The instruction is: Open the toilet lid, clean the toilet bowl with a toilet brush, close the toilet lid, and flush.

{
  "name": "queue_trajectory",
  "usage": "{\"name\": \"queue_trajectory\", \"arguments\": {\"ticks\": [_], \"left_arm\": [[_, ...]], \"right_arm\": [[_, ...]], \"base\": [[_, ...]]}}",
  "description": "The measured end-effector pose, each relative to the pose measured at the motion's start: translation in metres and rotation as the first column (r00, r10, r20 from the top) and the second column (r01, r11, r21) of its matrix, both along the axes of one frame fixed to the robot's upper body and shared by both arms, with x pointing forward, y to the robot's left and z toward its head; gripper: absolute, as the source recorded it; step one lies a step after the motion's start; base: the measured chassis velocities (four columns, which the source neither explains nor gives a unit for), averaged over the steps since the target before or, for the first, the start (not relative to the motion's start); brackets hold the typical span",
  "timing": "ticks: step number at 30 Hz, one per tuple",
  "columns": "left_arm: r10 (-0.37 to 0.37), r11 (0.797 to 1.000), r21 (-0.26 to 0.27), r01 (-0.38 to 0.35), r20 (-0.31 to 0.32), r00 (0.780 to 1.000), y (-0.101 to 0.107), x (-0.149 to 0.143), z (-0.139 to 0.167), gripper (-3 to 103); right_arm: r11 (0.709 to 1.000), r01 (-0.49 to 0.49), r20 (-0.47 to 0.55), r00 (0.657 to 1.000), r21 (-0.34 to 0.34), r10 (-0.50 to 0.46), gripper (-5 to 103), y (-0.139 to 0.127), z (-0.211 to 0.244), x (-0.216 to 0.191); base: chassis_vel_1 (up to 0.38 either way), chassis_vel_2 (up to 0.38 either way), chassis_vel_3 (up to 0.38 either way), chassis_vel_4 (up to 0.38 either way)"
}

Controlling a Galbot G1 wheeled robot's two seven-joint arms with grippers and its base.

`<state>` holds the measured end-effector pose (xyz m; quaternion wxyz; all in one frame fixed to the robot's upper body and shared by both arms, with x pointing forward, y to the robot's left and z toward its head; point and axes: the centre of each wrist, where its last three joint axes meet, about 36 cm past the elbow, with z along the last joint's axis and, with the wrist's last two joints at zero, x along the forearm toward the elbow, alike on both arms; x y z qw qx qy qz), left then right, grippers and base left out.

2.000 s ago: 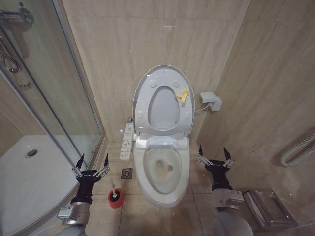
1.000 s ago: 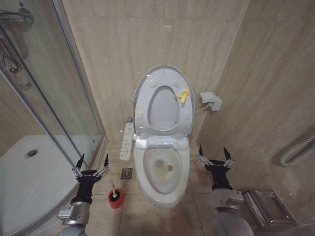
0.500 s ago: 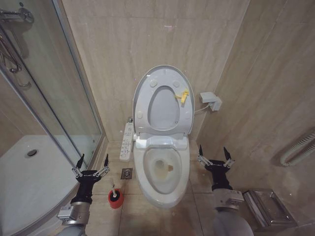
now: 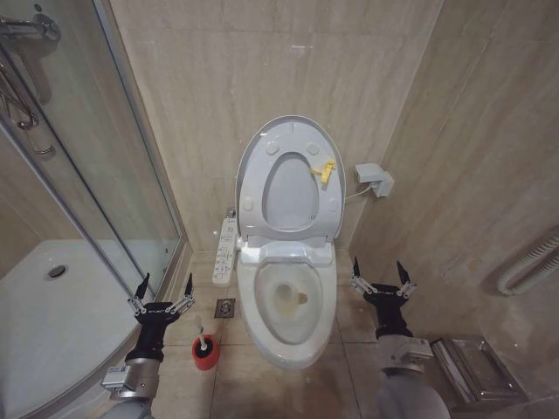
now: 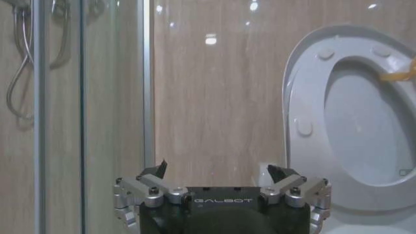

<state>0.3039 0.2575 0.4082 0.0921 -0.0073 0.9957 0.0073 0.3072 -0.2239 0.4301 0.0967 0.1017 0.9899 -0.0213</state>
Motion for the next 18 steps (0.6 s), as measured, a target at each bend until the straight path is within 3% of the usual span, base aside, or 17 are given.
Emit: {"name": "queue_trajectory", "arguments": {"ticks": [9,18], "left_arm": [[0.011,0.996,-0.086,-0.025,-0.167,0.986,-0.032,0.042,0.008,100],[0.006,0.997,-0.069,-0.016,-0.145,0.989,-0.035,0.055,0.002,100]], "right_arm": [[1.0,0.0,0.0,1.0,0.0,0.0,100,0.0,0.0,0.0],[1.0,0.0,0.0,1.0,0.0,0.0,100,0.0,0.0,0.0]], "base": [[0.0,0.0,0.0,0.0],[0.0,0.0,0.0,0.0]]}}
